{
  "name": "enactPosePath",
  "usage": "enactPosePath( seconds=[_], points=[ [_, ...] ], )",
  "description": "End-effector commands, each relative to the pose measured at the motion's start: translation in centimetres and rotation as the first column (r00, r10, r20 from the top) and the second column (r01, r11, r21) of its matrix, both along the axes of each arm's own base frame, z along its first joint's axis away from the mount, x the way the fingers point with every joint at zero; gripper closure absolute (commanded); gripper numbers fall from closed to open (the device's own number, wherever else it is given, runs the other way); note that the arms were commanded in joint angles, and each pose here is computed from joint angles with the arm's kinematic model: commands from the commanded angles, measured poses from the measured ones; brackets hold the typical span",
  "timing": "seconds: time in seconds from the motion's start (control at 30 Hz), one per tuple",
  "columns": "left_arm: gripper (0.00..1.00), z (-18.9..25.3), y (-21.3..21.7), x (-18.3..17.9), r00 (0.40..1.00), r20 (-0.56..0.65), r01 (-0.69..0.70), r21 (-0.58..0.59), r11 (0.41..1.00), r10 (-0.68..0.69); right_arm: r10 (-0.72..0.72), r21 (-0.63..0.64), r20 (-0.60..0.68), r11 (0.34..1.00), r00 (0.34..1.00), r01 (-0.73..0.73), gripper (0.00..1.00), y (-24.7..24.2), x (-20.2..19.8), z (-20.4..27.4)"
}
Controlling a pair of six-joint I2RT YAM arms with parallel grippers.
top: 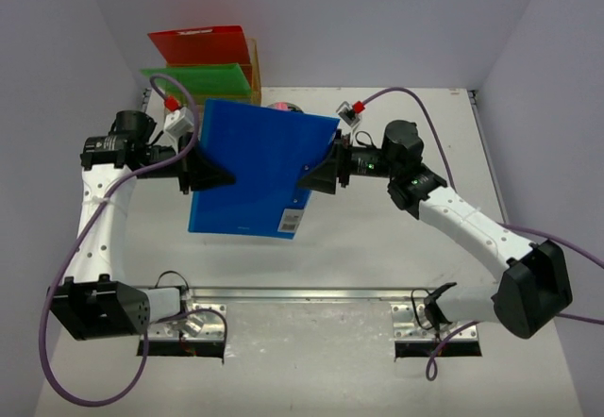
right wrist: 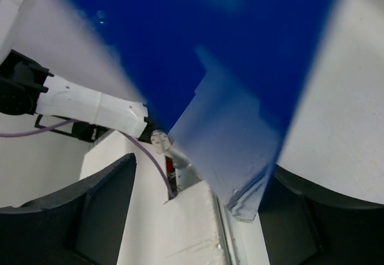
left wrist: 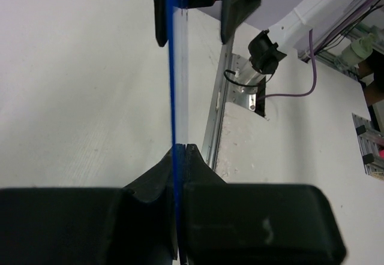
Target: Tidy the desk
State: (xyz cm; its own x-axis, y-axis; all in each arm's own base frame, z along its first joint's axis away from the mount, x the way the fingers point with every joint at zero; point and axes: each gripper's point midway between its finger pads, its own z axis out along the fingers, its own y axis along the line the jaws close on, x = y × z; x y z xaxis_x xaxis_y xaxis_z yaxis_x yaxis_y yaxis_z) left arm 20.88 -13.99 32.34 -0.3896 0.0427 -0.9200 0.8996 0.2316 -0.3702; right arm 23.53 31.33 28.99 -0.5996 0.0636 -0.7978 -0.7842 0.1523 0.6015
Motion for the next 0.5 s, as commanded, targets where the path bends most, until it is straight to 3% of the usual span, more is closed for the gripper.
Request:
enactPosePath(
  seconds=[0.0, 0.07, 0.1, 0.2, 0.27, 0.37, 0.43, 0.47],
  points=[
    [1.0, 4.1, -0.3, -0.9, 0.988, 0.147, 0.072, -0.211, 0.975, -0.041, 0.019, 0.158, 0.095, 0.987, 0.995, -0.034, 0.52, 1.4, -0.1, 5.7],
    [1.0, 3.9, 0.1, -0.5, 0.989, 0.148, 0.052, -0.222, 0.974, -0.02, 0.031, 0.166, 0.112, 0.985, 0.993, -0.05, 0.88, 1.8, -0.2, 6.3],
    [1.0, 3.9, 0.3, -0.4, 0.988, 0.155, 0.045, -0.22, 0.974, -0.01, 0.025, 0.164, 0.116, 0.985, 0.993, -0.044, 0.97, 1.9, -0.1, 6.3],
    [0.94, 3.7, 0.7, -0.2, 0.986, 0.169, 0.021, -0.194, 0.981, 0.012, 0.032, 0.158, 0.174, 0.986, 0.984, -0.06, 1.0, 1.9, -0.1, 7.2],
    [0.73, 3.6, 1.3, 0.4, 0.979, 0.198, -0.015, -0.131, 0.991, 0.041, 0.058, 0.132, 0.225, 0.987, 0.973, -0.089, 1.0, 1.7, -0.5, 7.4],
    [0.49, 3.9, 2.4, 1.9, 0.956, 0.281, -0.084, -0.004, 0.996, 0.082, 0.099, 0.092, 0.326, 0.986, 0.94, -0.136, 1.0, 1.2, -1.5, 8.1],
    [0.41, 4.3, 3.7, 3.8, 0.948, 0.268, -0.203, 0.082, 0.976, 0.174, 0.122, 0.049, 0.395, 0.987, 0.91, -0.153, 1.0, 0.7, -2.2, 8.0],
    [0.37, 4.5, 4.8, 5.2, 0.917, 0.319, -0.295, 0.139, 0.945, 0.24, 0.134, 0.015, 0.406, 0.988, 0.904, -0.153, 1.0, 0.3, -2.5, 7.5]
  ],
)
